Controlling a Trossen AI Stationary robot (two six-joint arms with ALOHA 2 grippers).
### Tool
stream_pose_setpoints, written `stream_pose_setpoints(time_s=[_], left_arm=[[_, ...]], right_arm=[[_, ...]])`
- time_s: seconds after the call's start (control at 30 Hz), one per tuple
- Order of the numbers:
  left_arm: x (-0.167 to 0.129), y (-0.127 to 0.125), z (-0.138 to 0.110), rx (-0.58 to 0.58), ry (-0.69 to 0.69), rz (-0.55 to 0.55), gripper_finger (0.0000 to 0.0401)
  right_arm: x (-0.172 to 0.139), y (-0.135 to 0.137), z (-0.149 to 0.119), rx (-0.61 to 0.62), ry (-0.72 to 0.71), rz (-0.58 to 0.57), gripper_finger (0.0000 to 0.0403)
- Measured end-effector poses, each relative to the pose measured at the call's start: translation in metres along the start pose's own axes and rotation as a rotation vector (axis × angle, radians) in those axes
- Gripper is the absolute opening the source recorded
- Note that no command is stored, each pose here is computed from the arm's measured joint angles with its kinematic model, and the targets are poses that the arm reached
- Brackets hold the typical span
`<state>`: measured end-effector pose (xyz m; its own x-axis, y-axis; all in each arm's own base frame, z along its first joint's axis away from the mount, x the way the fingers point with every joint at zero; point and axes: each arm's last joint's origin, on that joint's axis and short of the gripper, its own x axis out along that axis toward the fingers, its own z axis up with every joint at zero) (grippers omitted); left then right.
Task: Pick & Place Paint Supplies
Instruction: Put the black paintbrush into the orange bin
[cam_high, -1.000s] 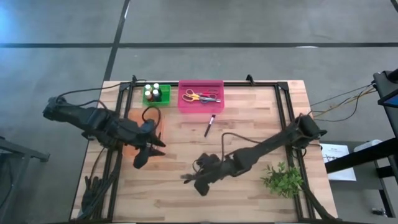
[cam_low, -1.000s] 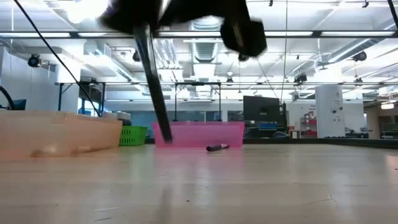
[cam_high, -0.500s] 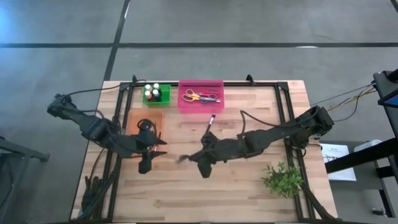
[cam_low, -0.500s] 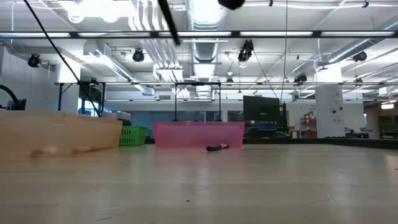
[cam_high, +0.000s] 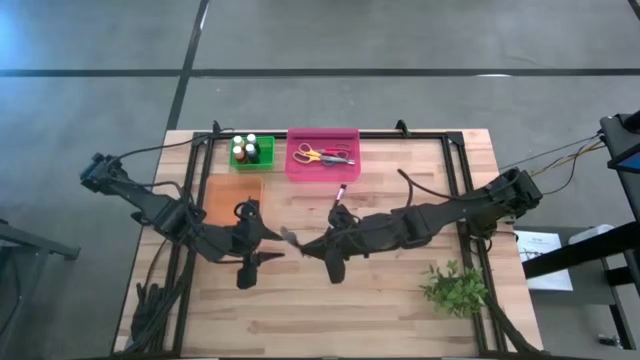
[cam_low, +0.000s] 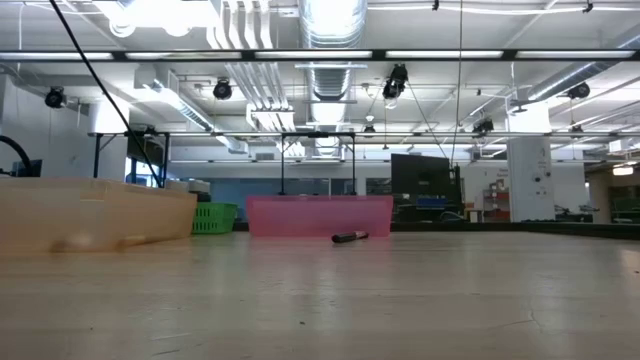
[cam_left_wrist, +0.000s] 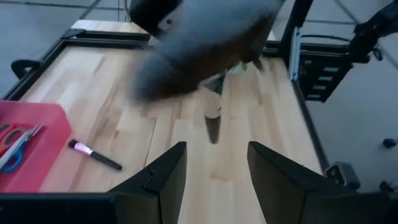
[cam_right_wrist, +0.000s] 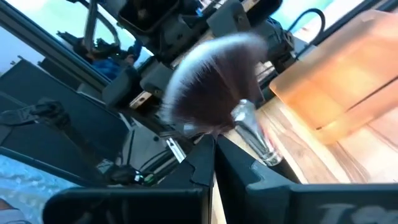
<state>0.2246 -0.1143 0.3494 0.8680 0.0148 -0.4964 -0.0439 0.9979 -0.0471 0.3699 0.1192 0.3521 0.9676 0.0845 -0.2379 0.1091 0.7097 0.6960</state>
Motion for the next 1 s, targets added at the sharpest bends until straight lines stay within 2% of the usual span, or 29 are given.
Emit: stream_pose_setpoints(time_s=[0.27,0.53,1.0], left_arm=[[0.009,0.009,0.010,-0.042,-0.048,-0.008,0.0178],[0.022,0.009,0.021,-0.041,-0.117,-0.124,0.0178],[0.038,0.003,0.018,-0.021,-0.081,-0.168,0.0178]], right_arm=[[-0.003,0.009,0.008,-0.037,-0.019,0.027,0.0008],[-0.003,0.010,0.010,-0.049,-0.021,0.033,0.0008],[-0.004,0.015,0.014,-0.060,-0.061,0.074,0.0008]])
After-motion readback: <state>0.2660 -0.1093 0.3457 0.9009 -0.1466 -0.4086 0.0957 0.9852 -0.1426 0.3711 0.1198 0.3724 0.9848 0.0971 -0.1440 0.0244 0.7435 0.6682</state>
